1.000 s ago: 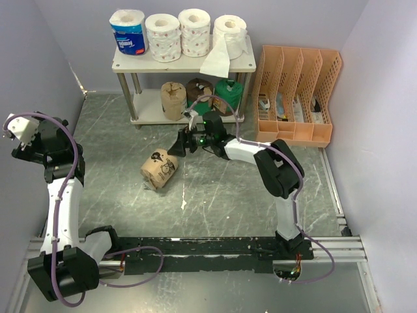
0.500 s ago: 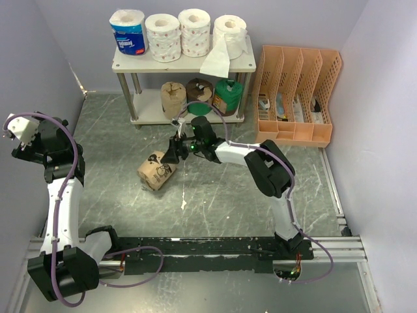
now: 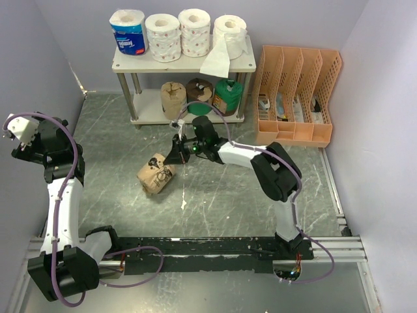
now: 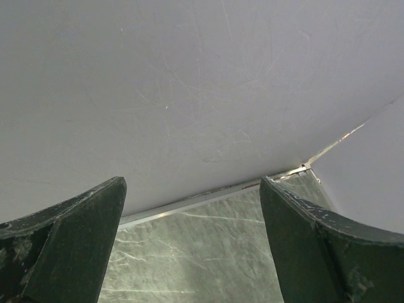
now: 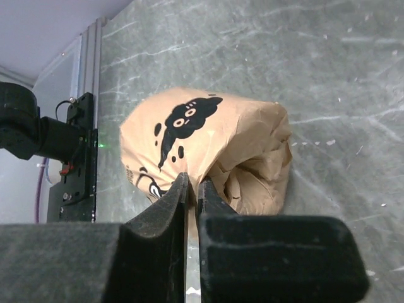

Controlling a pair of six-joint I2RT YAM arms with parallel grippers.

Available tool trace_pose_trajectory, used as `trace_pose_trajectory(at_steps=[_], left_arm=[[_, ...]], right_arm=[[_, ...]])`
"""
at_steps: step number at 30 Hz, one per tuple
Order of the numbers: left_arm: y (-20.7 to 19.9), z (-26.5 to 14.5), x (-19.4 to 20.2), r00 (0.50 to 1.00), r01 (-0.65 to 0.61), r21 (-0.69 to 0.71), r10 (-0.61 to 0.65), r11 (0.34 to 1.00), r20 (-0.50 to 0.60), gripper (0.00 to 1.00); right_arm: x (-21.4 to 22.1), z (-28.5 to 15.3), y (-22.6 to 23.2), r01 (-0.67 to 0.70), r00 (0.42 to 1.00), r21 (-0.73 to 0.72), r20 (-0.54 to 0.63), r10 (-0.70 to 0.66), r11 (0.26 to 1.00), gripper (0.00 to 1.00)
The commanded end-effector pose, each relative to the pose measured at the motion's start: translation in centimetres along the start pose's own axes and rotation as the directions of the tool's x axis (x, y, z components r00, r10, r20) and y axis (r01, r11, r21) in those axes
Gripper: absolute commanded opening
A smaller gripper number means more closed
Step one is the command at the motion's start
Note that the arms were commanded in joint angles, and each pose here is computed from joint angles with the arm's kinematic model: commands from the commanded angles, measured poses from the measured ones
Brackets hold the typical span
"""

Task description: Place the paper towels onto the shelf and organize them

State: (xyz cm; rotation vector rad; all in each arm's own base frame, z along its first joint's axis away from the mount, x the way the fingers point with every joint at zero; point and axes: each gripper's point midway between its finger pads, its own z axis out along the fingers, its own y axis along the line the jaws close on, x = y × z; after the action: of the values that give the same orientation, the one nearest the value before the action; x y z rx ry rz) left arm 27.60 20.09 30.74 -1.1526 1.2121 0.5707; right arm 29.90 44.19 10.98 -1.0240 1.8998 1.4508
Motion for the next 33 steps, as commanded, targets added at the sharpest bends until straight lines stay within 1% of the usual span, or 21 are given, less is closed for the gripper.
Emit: trace_pose_trajectory(at_steps=[1, 3, 5, 6, 7, 11, 13, 18, 20, 21, 22, 23, 24, 25, 28, 29, 31, 33], left_arm=[[-0.4, 0.0, -1.5, 0.999, 0.034, 0.006, -0.034, 0.999, 0.019, 0.98], [-0.5, 0.1, -1.3, 0.999, 0.035, 0.007, -0.035, 0.999, 0.015, 0.98], [-0.5, 0.1, -1.2, 0.999, 0.034, 0.008, -0.034, 0.999, 0.012, 0.98], [-0.5, 0.1, -1.2, 0.999, 0.033, 0.008, -0.033, 0.999, 0.01, 0.98], [-0.6, 0.1, -1.2, 0.999, 0.034, 0.009, -0.034, 0.999, 0.01, 0.98], [-0.6, 0.2, -1.0, 0.999, 0.033, 0.008, -0.033, 0.999, 0.006, 0.97], [-0.6, 0.2, -0.9, 0.999, 0.032, 0.01, -0.032, 0.999, 0.003, 0.97], [-0.6, 0.3, -0.7, 1.0, 0.026, 0.007, -0.026, 1.0, -0.002, 0.97], [-0.5, 0.3, -0.7, 1.0, 0.025, 0.002, -0.025, 1.0, 0.001, 0.97], [-0.5, 0.3, -0.7, 1.0, 0.023, 0.0, -0.023, 1.0, 0.002, 0.97], [-0.4, 0.3, -0.7, 1.0, 0.022, -0.002, -0.022, 1.0, 0.003, 0.97], [-0.4, 0.4, -0.7, 1.0, 0.021, -0.005, -0.021, 1.0, 0.004, 0.97], [-0.3, 0.4, -0.6, 1.0, 0.018, -0.007, -0.018, 1.0, 0.005, 0.98], [-0.3, 0.4, -0.6, 1.0, 0.015, -0.01, -0.015, 1.0, 0.007, 0.97], [-0.1, 0.5, -0.6, 1.0, 0.012, -0.017, -0.012, 1.0, 0.01, 0.97], [-0.1, 0.6, -0.6, 1.0, 0.011, -0.018, -0.011, 1.0, 0.01, 0.97], [-0.1, 0.6, -0.5, 1.0, 0.009, -0.019, -0.009, 1.0, 0.007, 0.97], [-0.1, 0.7, -0.4, 1.0, 0.008, -0.021, -0.008, 1.0, 0.006, 0.97]], right_arm=[[-7.5, -2.5, 3.7, 0.358, 0.928, 0.059, 0.084, -0.362, 0.932, 0.0], [-10.3, -3.1, 4.1, 0.499, 0.856, 0.139, 0.076, -0.511, 0.855, 0.0], [-12.3, -3.1, 4.0, 0.583, 0.802, 0.199, 0.012, -0.597, 0.788, 0.0], [-13.4, -3.1, 4.0, 0.63, 0.764, 0.229, -0.014, -0.645, 0.742, 0.0], [-14.7, -3.2, 4.3, 0.682, 0.714, 0.259, -0.036, -0.699, 0.684, 0.0], [-16.3, -2.4, 3.6, 0.841, 0.512, 0.315, -0.205, -0.834, 0.439, 0.0], [-17.1, -2.3, 3.1, 0.877, 0.437, 0.335, -0.262, -0.86, 0.344, 0.0], [-18.7, -1.9, 1.6, 0.907, 0.33, 0.369, -0.325, -0.886, 0.202, 0.0], [-19.3, -1.7, 0.6, 0.917, 0.268, 0.38, -0.357, -0.895, 0.123, 0.0], [-19.9, -1.8, 0.5, 0.92, 0.226, 0.386, -0.37, -0.901, 0.072, 0.0], [-19.6, -1.1, -0.6, 0.925, 0.198, 0.378, -0.391, -0.899, 0.04, 0.0], [-20.6, -1.0, -0.9, 0.918, 0.171, 0.396, -0.397, -0.902, -0.001, 0.0], [-21.5, -0.9, -1.3, 0.911, 0.161, 0.412, -0.404, -0.901, -0.021, 0.0], [-22.3, -0.7, -1.7, 0.906, 0.164, 0.422, -0.405, -0.899, -0.025, 0.0], [-24.0, 0.2, -3.1, 0.898, 0.194, 0.44, -0.405, -0.894, -0.005, 0.0], [-24.4, 0.4, -3.4, 0.896, 0.193, 0.443, -0.404, -0.894, -0.007, 0.0], [-24.8, 0.9, -3.7, 0.896, 0.166, 0.442, -0.406, -0.899, -0.034, 0.0], [-25.0, 1.4, -4.3, 0.896, 0.117, 0.435, -0.417, -0.901, -0.085, 0.0]])
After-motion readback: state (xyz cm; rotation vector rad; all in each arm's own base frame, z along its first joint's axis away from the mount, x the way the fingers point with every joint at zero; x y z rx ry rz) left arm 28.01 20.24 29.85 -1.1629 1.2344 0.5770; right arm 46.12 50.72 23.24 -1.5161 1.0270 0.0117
